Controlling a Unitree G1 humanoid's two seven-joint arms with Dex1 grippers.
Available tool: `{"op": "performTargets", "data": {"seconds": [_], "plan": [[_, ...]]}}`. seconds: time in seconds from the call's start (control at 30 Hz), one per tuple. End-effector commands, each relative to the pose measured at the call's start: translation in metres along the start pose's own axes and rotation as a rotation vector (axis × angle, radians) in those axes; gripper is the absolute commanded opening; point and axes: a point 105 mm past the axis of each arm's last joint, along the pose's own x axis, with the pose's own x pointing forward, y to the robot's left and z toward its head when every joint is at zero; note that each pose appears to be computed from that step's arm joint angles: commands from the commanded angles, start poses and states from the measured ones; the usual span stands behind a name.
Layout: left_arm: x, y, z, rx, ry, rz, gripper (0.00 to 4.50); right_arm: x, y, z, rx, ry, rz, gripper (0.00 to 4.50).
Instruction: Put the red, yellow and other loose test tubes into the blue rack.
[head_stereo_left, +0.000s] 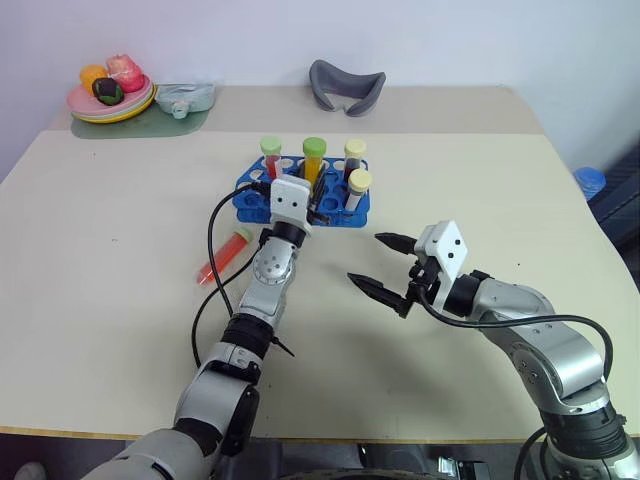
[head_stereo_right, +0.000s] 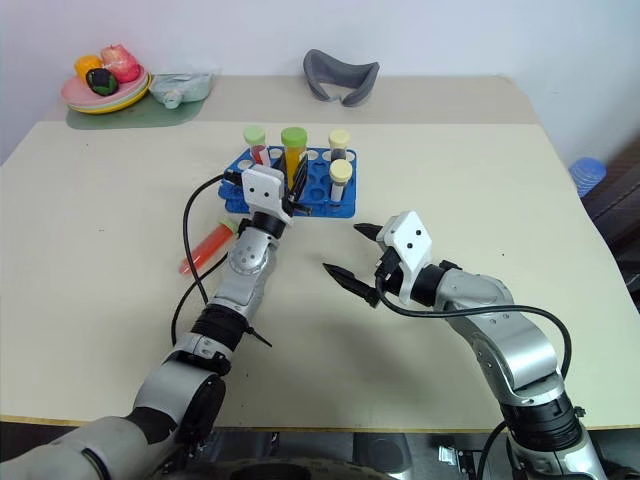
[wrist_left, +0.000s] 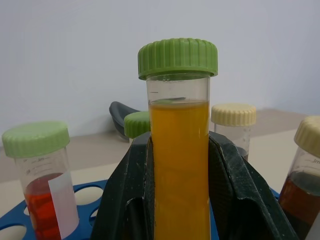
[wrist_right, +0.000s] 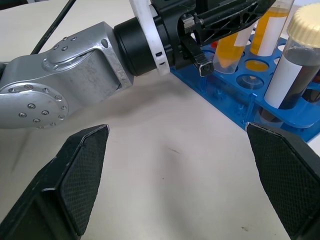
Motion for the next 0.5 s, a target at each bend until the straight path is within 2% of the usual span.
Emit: {"op": "performTargets", "data": {"seconds": [0.03, 0.47, 0.5], "plan": [[0.0067, -0.0022, 0.0101, 0.014, -0.047, 0.004, 0.82, -0.0012, -0.0007, 0.0152, -0.046, -0.05, -0.013, 4.5], [0.0077, -0.0037, 0.0055, 0.019, -0.046, -0.022, 0.82, 0.0018, 0.0007, 0.0179, -0.046, -0.062, -0.014, 4.5], [0.0064, -0.0037, 0.0034, 0.009, -0.034, -0.026, 1.32, 0.0019, 0.0008, 0.018, -0.047, -0.062, -0.014, 4.5]]}}
